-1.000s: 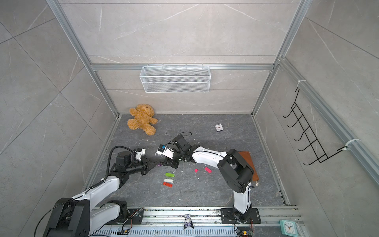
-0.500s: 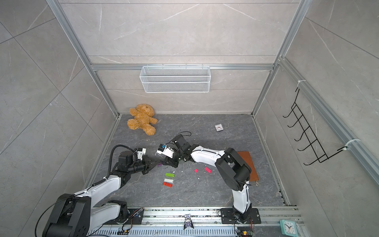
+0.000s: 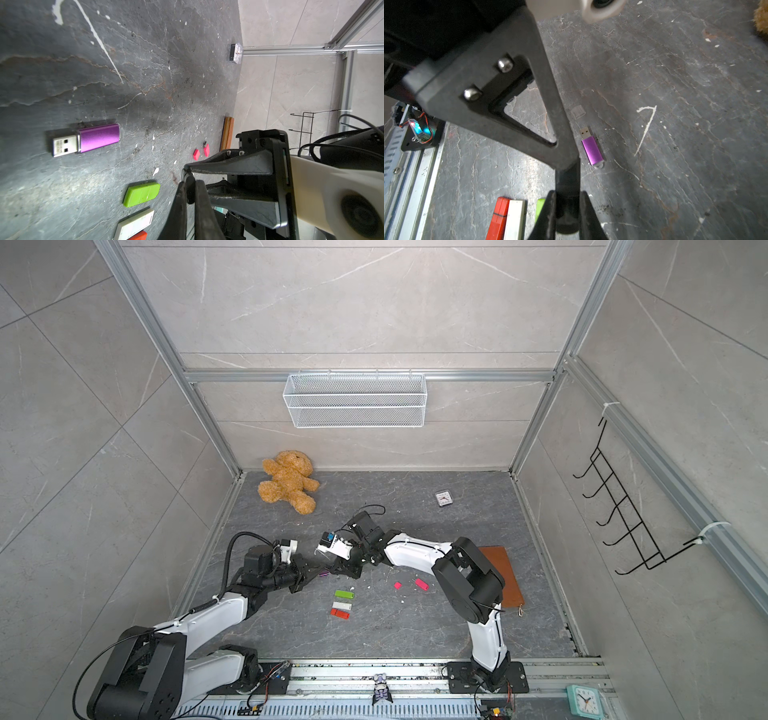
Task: Close the usb drive cover
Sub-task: Close the cover of the USB drive, then place the USB drive at the center of the board.
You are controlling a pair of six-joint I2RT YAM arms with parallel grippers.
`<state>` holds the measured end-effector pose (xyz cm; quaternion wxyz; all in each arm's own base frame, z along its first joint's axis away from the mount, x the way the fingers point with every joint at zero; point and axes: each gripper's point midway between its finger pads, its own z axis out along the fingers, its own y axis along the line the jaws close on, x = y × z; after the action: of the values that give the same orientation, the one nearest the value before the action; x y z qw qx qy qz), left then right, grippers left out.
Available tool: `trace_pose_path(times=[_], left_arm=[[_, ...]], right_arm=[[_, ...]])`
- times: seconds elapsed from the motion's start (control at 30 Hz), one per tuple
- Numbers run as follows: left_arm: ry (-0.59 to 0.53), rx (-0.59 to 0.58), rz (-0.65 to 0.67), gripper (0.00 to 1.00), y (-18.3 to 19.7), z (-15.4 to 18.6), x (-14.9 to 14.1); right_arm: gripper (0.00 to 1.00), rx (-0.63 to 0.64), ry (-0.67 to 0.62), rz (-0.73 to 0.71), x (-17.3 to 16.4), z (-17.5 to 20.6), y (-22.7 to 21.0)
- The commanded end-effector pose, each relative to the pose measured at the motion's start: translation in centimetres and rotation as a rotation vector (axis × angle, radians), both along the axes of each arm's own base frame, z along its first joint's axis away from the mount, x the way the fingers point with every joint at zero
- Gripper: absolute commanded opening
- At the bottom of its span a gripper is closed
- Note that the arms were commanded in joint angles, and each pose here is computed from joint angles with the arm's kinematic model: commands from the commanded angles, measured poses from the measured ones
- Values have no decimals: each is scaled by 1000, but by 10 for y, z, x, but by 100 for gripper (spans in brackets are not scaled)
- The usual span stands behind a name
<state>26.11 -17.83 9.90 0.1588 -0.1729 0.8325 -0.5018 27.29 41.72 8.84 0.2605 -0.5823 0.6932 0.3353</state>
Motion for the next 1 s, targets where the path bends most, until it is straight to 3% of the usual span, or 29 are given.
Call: trace_pose_path(times=[0.0, 0.17, 0.3, 0.4, 0.47, 0.73, 0.97], left_arm=[[8, -30, -154, 0, -22, 16, -20], [-24, 32, -141, 3, -17, 27, -15], [-39, 61, -126, 19, -12, 32, -13], [-49, 83, -115, 38, -8, 35, -15], [-52, 98, -107, 42, -5, 37, -17], [-41, 202, -18, 45, 23, 38, -19], [18, 214, 60, 45, 53, 37, -14]], right_arm=[[10, 28, -131, 14, 5, 22, 4], [10, -87, -130, -8, 2, -4, -17], [10, -155, -131, -14, 1, -19, -28], [11, -209, -139, -23, 3, -29, -35], [12, -243, -135, -18, 4, -34, -39], [13, -299, -126, -4, 5, -40, -41], [15, -346, -134, 1, 1, -51, -42]])
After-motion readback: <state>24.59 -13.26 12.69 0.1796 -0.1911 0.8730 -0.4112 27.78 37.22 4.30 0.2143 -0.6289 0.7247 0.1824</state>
